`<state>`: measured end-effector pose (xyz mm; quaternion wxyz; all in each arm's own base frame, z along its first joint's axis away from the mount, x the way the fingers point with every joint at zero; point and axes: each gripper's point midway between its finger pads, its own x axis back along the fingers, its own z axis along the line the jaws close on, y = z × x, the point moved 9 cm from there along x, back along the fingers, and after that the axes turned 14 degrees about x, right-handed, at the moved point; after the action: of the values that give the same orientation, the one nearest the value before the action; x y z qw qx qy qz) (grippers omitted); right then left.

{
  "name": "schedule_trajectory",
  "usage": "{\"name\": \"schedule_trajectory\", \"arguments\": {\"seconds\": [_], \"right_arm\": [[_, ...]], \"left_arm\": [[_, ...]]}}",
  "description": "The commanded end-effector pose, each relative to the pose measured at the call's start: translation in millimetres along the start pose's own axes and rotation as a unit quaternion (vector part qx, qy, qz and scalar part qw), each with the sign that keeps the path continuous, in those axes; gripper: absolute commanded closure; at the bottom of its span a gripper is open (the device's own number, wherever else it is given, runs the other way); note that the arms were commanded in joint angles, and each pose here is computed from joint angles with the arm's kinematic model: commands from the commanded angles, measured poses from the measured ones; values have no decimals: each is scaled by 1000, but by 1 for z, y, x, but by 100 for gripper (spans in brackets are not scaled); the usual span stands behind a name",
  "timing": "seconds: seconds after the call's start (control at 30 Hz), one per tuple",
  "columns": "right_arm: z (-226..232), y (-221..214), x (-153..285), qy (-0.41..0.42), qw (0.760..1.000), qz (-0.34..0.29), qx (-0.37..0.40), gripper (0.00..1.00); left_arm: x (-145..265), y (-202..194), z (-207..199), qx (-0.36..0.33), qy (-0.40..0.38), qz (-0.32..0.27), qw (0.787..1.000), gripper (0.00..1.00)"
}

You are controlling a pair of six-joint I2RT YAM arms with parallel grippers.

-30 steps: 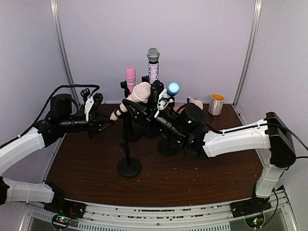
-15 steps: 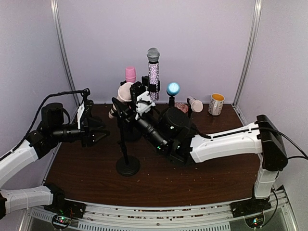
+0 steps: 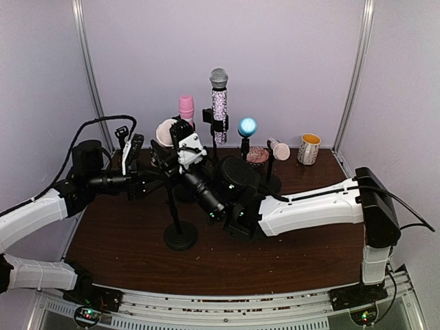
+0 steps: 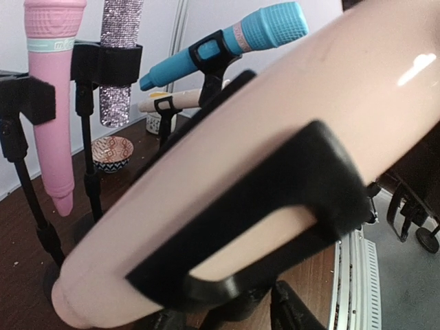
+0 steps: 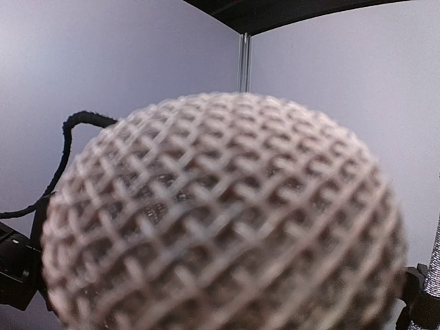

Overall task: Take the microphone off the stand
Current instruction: Hold the microphone stand with the microphone at the center of the board.

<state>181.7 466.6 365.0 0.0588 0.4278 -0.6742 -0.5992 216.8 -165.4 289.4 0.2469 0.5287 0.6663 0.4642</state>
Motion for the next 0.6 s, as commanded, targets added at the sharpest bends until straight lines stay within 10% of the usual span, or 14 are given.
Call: {"name": "schedule_trajectory", "arguments": {"seconds": [0.0, 0.3, 0.57], "right_arm": [[-7, 22, -6, -13, 998, -48, -45, 100], [-17, 20, 3, -5, 996, -53, -68, 100], [-33, 26, 20, 12, 993, -73, -93, 100]], "left_arm": [[-5, 19, -11, -55, -41, -27, 997, 58], [-23, 14, -10, -88, -63, -11, 994, 63], [-35, 29, 6, -76, -8, -30, 997, 100]]}}
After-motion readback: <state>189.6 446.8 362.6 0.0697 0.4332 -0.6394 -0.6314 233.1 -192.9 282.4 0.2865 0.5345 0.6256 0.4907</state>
